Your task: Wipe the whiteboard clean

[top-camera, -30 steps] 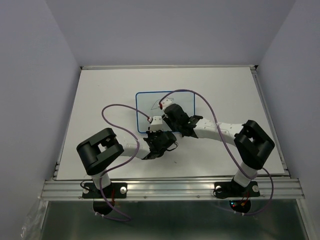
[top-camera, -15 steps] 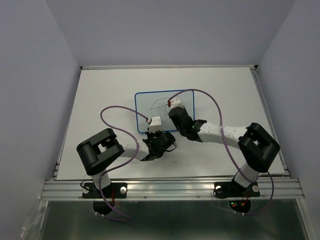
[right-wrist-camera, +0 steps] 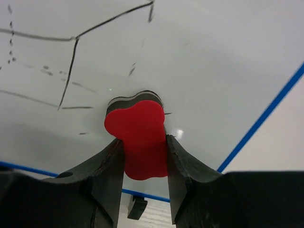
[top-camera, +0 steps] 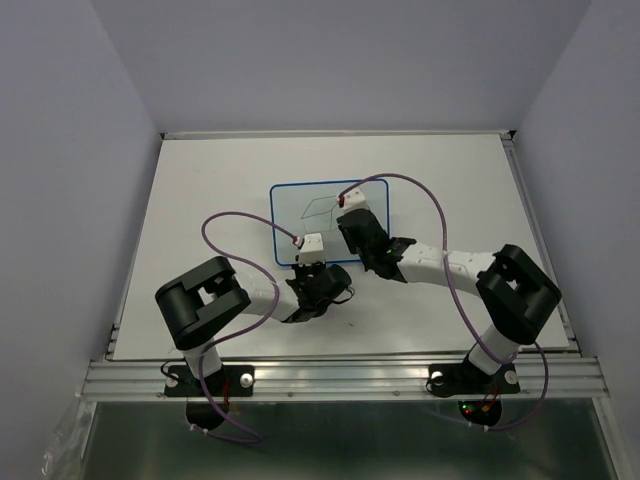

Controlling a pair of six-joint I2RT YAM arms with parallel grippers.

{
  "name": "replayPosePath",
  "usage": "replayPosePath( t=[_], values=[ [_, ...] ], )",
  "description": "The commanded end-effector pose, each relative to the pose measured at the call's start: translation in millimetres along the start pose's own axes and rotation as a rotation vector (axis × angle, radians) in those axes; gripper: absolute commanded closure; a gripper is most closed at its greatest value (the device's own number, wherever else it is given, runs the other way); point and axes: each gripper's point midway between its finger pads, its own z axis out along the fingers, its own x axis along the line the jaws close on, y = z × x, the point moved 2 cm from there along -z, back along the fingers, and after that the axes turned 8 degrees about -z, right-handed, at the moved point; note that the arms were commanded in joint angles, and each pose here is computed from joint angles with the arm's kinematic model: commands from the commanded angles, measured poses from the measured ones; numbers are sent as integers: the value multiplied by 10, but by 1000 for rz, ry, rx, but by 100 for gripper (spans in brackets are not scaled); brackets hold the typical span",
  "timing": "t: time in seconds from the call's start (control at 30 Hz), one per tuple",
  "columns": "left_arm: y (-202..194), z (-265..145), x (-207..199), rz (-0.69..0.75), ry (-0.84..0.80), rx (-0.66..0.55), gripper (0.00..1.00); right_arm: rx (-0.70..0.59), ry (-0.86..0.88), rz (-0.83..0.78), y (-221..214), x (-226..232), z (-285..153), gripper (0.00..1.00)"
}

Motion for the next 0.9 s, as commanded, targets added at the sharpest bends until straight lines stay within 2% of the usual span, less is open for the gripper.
replayPosePath(
  t=[0.0,0.07,0.13,0.3,0.43,0.47,0.57,0.67,0.87],
  values=[
    [-313,25,53,10,-31,113,100,5,204,1,-261,336,-36,99],
    [-318,27,56,12,-31,113,100,0,269,-8,-321,424,-76,99],
    [-322,26,58,12,-32,114,100,5,260,-27,-410,439,-101,99],
    [-341,19,82,10,-33,118,100,-24,70,26,-308,160,-95,99],
    [-366,23,96,14,-32,123,100,-99,-46,99,-105,-67,-153,99],
    [-368,23,99,13,-32,123,100,-115,-117,124,-54,-208,-154,99],
    [-382,30,97,18,-31,126,100,-131,-190,195,25,-461,-134,99],
    [-391,35,100,23,-30,127,100,-150,-169,220,37,-496,-119,99],
    [-369,44,63,27,-34,122,100,-140,-25,141,-43,-237,-39,99]
  ],
)
